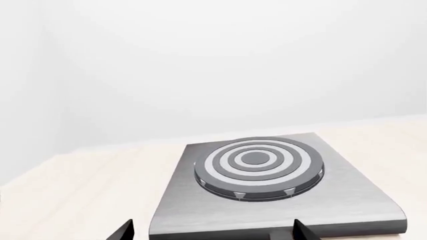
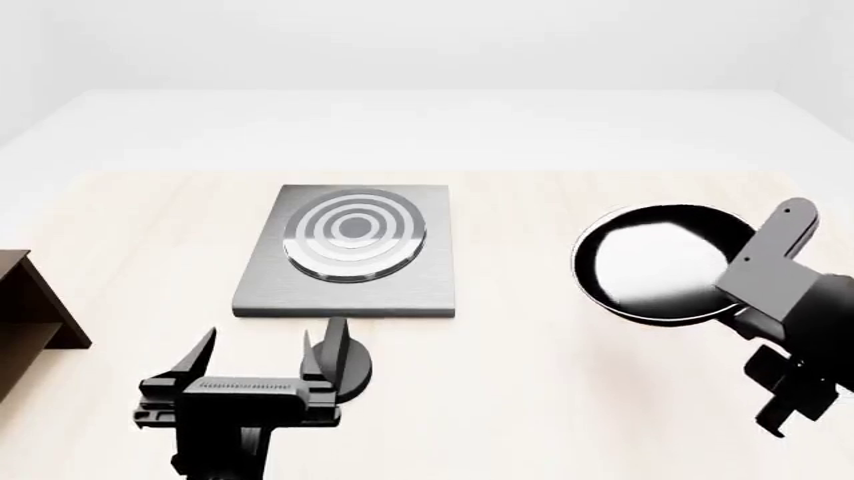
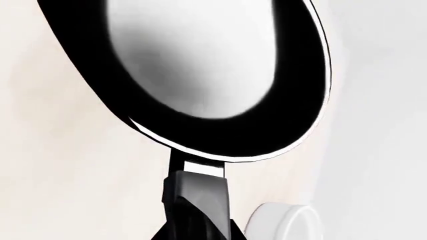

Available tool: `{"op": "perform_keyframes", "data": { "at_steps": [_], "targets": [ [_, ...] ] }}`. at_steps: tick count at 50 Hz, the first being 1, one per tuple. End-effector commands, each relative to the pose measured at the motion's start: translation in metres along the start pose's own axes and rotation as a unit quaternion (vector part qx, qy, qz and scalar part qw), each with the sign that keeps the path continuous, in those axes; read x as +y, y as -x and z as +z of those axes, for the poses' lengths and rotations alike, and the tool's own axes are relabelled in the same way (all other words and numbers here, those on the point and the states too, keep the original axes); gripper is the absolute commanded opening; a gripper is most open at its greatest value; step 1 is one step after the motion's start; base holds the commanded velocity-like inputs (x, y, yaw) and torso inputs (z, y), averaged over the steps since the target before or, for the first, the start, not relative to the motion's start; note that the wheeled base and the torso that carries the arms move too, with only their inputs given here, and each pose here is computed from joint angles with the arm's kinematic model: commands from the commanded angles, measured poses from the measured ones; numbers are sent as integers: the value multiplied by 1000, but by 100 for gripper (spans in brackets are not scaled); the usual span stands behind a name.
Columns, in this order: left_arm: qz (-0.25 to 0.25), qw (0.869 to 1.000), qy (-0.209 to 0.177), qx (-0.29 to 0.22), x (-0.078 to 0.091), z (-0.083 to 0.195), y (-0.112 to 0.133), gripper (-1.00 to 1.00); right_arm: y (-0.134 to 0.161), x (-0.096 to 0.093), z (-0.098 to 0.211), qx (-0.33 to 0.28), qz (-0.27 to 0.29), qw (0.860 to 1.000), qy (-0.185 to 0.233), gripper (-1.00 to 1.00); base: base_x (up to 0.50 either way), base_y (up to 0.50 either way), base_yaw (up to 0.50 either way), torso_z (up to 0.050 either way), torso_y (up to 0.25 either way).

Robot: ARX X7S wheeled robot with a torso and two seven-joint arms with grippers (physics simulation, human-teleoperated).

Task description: Turn on the stove and put the frying pan on it.

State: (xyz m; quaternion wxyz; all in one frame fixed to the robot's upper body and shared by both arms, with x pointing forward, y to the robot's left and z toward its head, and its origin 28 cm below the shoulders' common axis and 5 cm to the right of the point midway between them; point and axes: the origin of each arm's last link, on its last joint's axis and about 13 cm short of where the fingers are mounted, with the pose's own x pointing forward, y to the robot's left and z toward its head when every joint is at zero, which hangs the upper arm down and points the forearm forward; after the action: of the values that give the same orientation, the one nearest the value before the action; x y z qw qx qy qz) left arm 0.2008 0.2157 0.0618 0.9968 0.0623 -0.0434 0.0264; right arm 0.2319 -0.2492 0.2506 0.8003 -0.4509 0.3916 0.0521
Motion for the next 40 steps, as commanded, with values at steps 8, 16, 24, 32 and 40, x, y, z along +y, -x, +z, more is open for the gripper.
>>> {"op": "perform_keyframes", "data": {
  "at_steps": [8, 16, 24, 32, 40],
  "targets": [
    [-1, 1000, -11, 2, 0, -3, 1, 100, 8, -39, 60, -151, -121, 981, -23, -100, 0, 0, 0, 0, 1],
    [-3, 1000, -10, 3, 0, -4, 1, 100, -2, -32, 89, -217, -114, 969, -34, -100, 0, 0, 0, 0, 1],
    [-3, 1000, -10, 2, 0, -3, 1, 100, -16, -31, 111, -245, -105, 963, -46, -100, 0, 0, 0, 0, 1],
    [-2, 1000, -11, 3, 1, -4, 1, 100, -31, -26, 134, -255, -116, 958, -61, -100, 0, 0, 0, 0, 1],
    [2, 1000, -12, 3, 1, -4, 2, 100, -46, -12, 159, -277, -103, 953, -71, -100, 0, 0, 0, 0, 3]
  ]
}}
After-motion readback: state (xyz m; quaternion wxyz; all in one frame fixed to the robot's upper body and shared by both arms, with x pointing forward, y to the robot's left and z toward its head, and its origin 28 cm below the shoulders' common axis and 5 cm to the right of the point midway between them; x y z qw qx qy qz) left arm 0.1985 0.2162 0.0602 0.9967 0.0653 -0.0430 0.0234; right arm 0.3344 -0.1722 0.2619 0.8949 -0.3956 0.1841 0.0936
